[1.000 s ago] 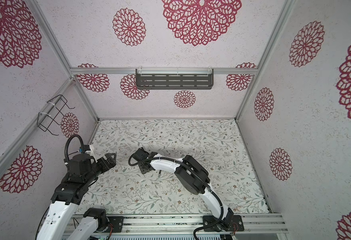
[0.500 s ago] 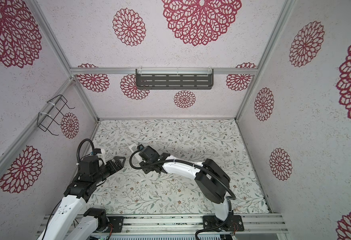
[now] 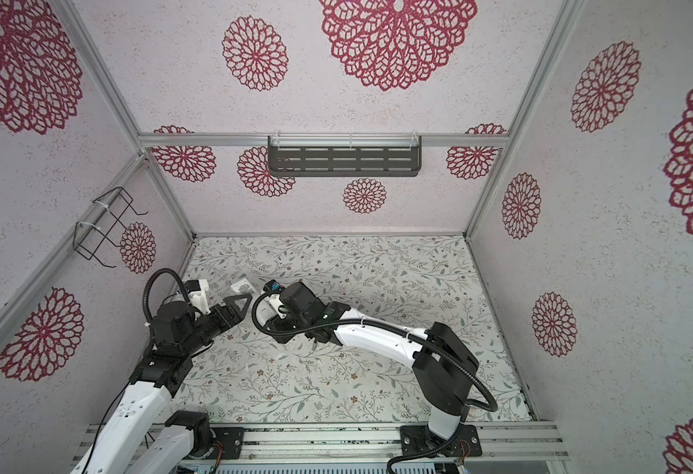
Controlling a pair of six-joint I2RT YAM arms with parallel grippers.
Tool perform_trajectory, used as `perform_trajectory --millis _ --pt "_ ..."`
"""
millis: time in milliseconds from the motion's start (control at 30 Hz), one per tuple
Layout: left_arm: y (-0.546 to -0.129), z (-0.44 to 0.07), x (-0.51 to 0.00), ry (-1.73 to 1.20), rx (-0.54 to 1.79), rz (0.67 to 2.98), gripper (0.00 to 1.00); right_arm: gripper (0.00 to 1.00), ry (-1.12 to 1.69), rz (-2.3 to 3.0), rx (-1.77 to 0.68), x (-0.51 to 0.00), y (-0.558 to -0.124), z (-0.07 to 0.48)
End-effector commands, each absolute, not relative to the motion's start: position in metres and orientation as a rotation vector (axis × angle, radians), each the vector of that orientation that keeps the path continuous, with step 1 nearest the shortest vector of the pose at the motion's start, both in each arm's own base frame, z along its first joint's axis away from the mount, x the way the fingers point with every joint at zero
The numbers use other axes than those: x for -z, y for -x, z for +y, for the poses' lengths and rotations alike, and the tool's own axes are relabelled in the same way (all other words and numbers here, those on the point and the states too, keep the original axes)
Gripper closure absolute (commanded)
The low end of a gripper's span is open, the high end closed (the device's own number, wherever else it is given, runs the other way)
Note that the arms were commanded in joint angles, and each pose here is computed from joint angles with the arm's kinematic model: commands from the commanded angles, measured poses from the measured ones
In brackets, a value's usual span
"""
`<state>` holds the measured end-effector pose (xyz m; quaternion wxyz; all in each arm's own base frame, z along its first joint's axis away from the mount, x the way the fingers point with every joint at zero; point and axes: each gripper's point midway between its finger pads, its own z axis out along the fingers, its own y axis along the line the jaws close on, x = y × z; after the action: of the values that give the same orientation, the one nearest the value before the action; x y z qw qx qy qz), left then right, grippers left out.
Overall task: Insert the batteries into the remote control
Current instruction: 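Pass the remote to the left gripper, grasping its end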
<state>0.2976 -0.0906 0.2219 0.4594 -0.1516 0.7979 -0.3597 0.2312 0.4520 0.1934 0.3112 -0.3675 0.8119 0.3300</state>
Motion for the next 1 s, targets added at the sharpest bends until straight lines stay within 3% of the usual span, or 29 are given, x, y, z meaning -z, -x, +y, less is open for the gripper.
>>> perform_trajectory --millis 0,67,200,733,867,967 --pt "-0.302 -0.096 -0.233 0.345 0.937 1.917 0.25 0.66 0.951 2.016 -0.982 -0.243 -0.219 0.458" --pt "-0.304 -0.096 -0.235 0.340 0.939 1.911 0.27 0.66 0.954 2.007 -0.988 -0.246 -0.217 0.459" --pt "-0.304 -0.095 -0.240 0.338 0.933 1.895 0.41 0.67 0.957 1.992 -0.982 -0.249 -0.215 0.460" --pt "-0.304 -0.089 -0.248 0.342 0.973 1.874 0.72 0.68 0.981 1.947 -0.855 -0.240 -0.211 0.461" --pt "-0.302 -0.092 -0.249 0.316 0.997 1.883 0.80 0.64 1.000 1.932 -0.863 -0.240 -0.208 0.464" --pt "-0.302 -0.092 -0.249 0.304 1.013 1.891 0.83 0.52 1.017 1.911 -0.897 -0.243 -0.203 0.466"
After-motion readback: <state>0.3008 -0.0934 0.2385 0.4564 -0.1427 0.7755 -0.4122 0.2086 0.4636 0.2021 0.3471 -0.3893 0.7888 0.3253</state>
